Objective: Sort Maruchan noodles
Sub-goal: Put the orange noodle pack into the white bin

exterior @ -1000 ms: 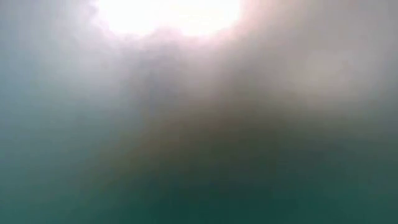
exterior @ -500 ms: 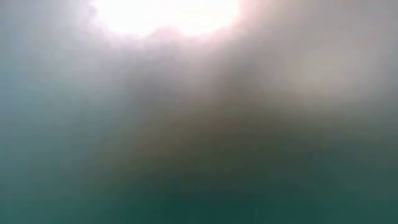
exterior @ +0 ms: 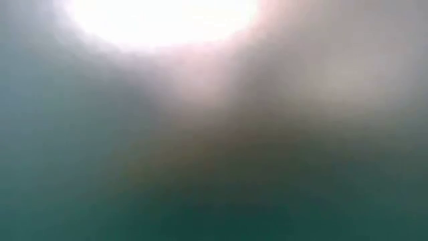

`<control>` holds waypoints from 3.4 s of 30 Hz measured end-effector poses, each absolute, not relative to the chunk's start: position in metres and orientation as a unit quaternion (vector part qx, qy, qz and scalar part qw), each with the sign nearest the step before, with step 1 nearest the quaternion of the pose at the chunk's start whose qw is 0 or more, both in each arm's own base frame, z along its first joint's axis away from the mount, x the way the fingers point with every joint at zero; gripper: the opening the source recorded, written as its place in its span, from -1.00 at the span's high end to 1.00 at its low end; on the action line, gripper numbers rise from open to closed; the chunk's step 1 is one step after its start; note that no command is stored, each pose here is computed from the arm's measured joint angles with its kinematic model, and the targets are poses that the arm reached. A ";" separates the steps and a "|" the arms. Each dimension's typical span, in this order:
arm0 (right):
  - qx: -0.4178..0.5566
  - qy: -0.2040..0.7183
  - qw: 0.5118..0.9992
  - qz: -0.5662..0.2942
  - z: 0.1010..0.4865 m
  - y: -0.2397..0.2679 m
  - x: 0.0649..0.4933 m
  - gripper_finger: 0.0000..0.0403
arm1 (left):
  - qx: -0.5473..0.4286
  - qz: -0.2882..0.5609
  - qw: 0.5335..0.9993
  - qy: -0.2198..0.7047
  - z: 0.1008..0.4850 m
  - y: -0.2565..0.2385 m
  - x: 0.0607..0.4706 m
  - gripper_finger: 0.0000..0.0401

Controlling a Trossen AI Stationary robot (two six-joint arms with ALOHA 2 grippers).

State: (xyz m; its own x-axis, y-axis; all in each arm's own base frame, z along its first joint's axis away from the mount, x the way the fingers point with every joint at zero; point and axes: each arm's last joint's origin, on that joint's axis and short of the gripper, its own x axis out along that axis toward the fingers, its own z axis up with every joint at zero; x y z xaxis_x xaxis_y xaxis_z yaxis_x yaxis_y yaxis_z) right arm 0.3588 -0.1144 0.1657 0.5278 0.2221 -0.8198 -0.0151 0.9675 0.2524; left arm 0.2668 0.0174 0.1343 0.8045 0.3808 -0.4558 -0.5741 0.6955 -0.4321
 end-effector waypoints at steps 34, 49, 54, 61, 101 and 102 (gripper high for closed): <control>0.089 0.462 0.882 -0.020 0.124 -0.096 0.326 0.59 | -0.353 0.319 0.865 0.162 0.122 0.055 0.259 -0.24; 0.070 0.450 0.890 -0.021 0.125 -0.097 0.328 0.68 | -0.383 0.287 0.860 0.175 0.098 0.073 0.300 -0.24; 0.064 0.450 0.890 -0.018 0.125 -0.097 0.328 0.68 | -0.405 0.211 0.878 0.142 0.102 0.075 0.308 -0.24; 0.068 0.474 0.878 -0.017 0.133 -0.096 0.320 0.68 | -0.409 0.209 0.876 0.146 0.100 0.077 0.304 -0.24; 0.021 0.383 0.922 -0.043 0.138 -0.102 0.336 0.67 | -0.382 0.229 0.884 0.141 0.114 0.088 0.324 0.33; 0.020 0.383 0.922 -0.043 0.138 -0.103 0.336 0.67 | -0.382 0.229 0.884 0.141 0.114 0.088 0.324 0.42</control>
State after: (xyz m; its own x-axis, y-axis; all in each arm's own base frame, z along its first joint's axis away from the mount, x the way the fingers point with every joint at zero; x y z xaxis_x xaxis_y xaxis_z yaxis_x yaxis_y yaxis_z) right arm 0.3363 -0.1025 0.1381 0.7022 -0.0640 -0.7091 0.0948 0.9955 0.0040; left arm 0.3237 0.0879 0.1142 0.8551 0.2975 -0.4245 -0.5131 0.6032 -0.6107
